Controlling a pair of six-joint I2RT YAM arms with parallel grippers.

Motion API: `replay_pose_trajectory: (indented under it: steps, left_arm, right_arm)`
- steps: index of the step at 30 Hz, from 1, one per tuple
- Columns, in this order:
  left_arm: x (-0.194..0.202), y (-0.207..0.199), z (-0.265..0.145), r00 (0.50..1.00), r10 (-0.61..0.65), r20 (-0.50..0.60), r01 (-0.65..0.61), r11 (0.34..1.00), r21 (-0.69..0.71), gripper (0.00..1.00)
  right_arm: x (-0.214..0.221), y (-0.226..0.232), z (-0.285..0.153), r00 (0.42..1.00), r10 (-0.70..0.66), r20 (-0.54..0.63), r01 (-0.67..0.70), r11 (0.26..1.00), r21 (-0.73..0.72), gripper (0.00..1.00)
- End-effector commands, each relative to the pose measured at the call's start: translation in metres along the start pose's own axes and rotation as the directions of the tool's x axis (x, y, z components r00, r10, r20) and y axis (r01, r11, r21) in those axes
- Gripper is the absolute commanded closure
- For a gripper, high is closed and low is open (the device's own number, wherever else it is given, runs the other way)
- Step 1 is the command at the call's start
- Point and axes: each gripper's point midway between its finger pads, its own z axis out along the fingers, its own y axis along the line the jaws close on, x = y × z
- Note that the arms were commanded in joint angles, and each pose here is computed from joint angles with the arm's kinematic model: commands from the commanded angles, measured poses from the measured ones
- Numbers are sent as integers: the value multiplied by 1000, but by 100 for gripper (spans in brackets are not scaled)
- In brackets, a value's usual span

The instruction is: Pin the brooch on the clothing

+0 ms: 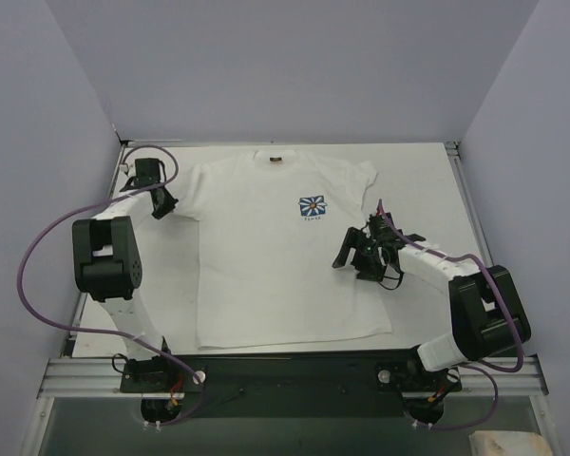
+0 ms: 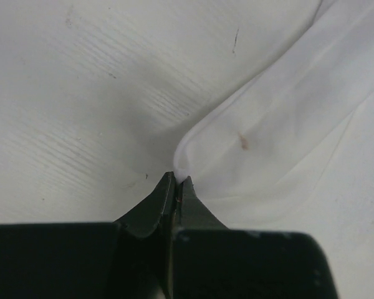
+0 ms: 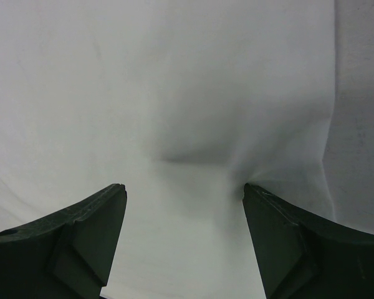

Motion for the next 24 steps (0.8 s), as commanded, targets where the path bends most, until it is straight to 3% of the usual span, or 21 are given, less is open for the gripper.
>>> replay_pose_trajectory:
  steps: [1,5,11,12,13,15,18,21,22,24]
  left_arm:
    - [-26,3,-13,987,-91,129,89,996,17,100]
    - [-30,21,-17,977,-138,161,139,990,5,98]
    - [-33,26,-20,974,-160,162,157,987,30,59]
    - [-34,25,-21,973,-163,166,159,987,35,42]
    - [-35,25,-23,972,-162,168,158,987,37,35]
    - [-39,18,-33,971,-158,181,149,987,62,28]
    - [-42,3,-51,973,-118,197,99,990,104,27]
    - [-28,-41,-75,980,-14,198,-22,983,181,28]
    - [-7,-73,-85,982,55,183,-98,968,232,30]
    - [13,-99,-96,977,132,168,-175,947,269,35]
  right_arm:
    - [16,-9,6,998,3,-57,-1,999,34,23]
    - [18,-9,7,998,1,-59,1,999,37,22]
    - [15,-3,7,998,-3,-59,5,1000,24,22]
    - [12,-1,6,999,-5,-51,6,1000,16,22]
    - [10,1,4,999,-11,-45,12,1000,14,22]
    - [-2,10,-1,1000,-22,-18,22,1000,-1,22]
    - [-23,20,-10,998,-45,36,45,999,-3,21]
    - [-46,29,-15,995,-57,85,58,998,-5,21]
    - [-52,31,-16,994,-56,94,57,998,-7,22]
    - [-66,35,-16,991,-67,116,68,998,-5,22]
